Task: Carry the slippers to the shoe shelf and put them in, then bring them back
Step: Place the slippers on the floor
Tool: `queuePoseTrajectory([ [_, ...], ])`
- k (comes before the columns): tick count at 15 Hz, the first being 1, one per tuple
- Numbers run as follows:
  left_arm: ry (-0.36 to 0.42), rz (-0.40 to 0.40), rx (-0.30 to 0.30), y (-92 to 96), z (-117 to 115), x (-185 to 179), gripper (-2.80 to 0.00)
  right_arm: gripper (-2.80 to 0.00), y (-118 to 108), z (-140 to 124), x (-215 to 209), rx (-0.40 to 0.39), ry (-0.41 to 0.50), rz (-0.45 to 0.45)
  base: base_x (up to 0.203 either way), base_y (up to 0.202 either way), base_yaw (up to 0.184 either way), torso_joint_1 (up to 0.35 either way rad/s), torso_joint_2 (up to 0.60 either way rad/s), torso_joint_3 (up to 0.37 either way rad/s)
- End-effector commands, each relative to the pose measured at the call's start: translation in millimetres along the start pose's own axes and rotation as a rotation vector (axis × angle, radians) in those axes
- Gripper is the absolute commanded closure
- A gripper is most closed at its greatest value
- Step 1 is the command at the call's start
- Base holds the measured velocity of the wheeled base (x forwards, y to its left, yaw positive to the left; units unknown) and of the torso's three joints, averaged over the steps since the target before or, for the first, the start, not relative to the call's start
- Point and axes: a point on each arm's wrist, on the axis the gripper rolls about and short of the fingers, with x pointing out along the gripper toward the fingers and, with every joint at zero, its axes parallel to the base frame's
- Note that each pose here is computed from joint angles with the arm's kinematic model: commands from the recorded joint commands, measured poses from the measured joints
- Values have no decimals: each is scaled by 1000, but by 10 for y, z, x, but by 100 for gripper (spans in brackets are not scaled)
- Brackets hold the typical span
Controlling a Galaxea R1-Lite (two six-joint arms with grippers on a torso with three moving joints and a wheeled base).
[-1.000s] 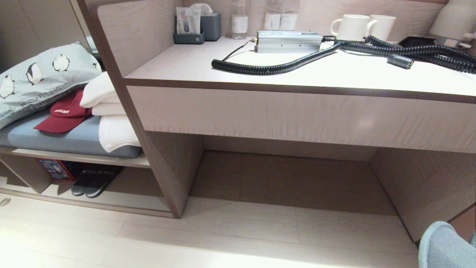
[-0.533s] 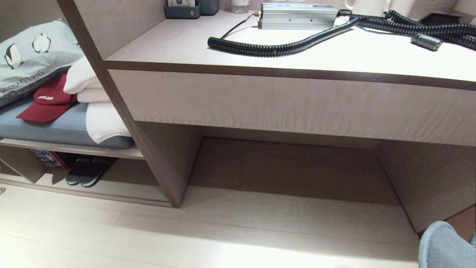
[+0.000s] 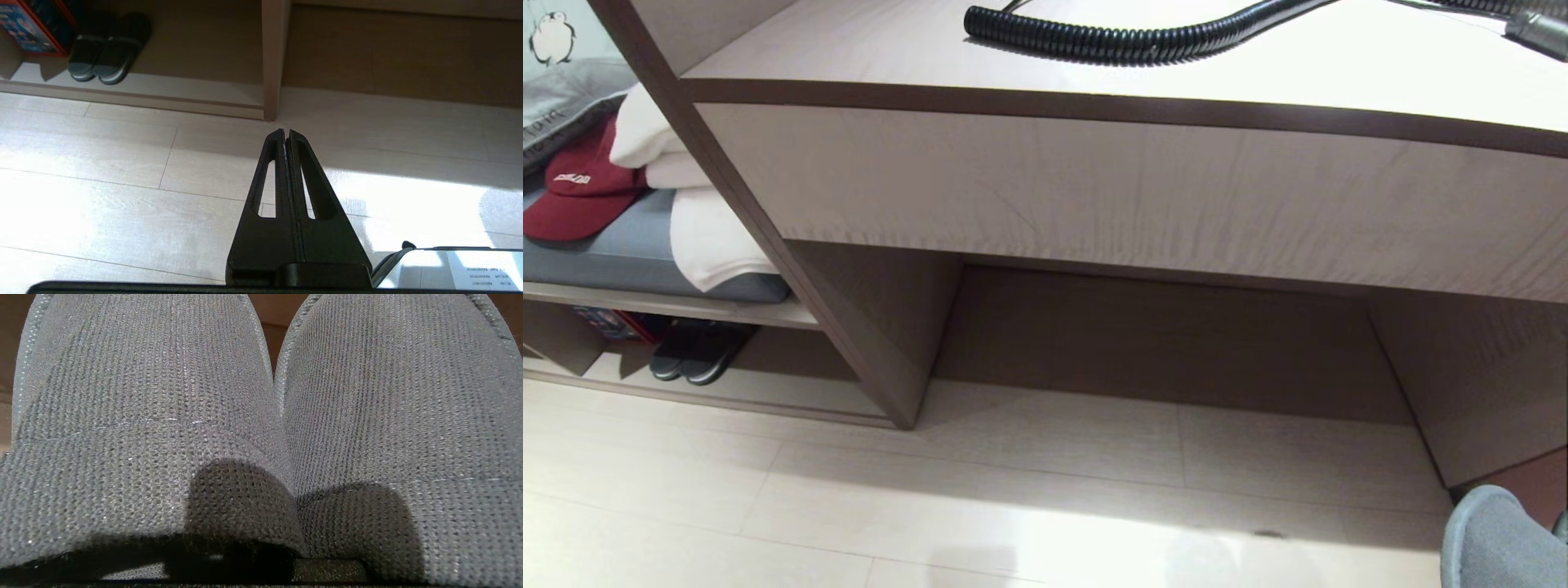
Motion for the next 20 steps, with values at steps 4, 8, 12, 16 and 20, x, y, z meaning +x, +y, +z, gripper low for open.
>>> queuePoseTrajectory([
  [4,2,1,0,0,-4,1,0,0,-2,-2,0,13,2,-11,0,0,0,1,3,-201],
  [8,2,1,0,0,-4,1,0,0,-2,0,-1,10,-2,-7,0,0,0,0,3,-199],
  [12,2,1,1,0,-4,1,0,0,-2,0,-1,10,-2,-7,0,0,0,3,5,-198],
  [16,2,1,1,0,-4,1,0,0,-2,-2,-1,10,0,-8,0,0,0,4,4,-196],
  [20,2,1,1,0,-4,1,0,0,-2,-2,-1,10,0,-8,0,0,0,1,1,-196],
])
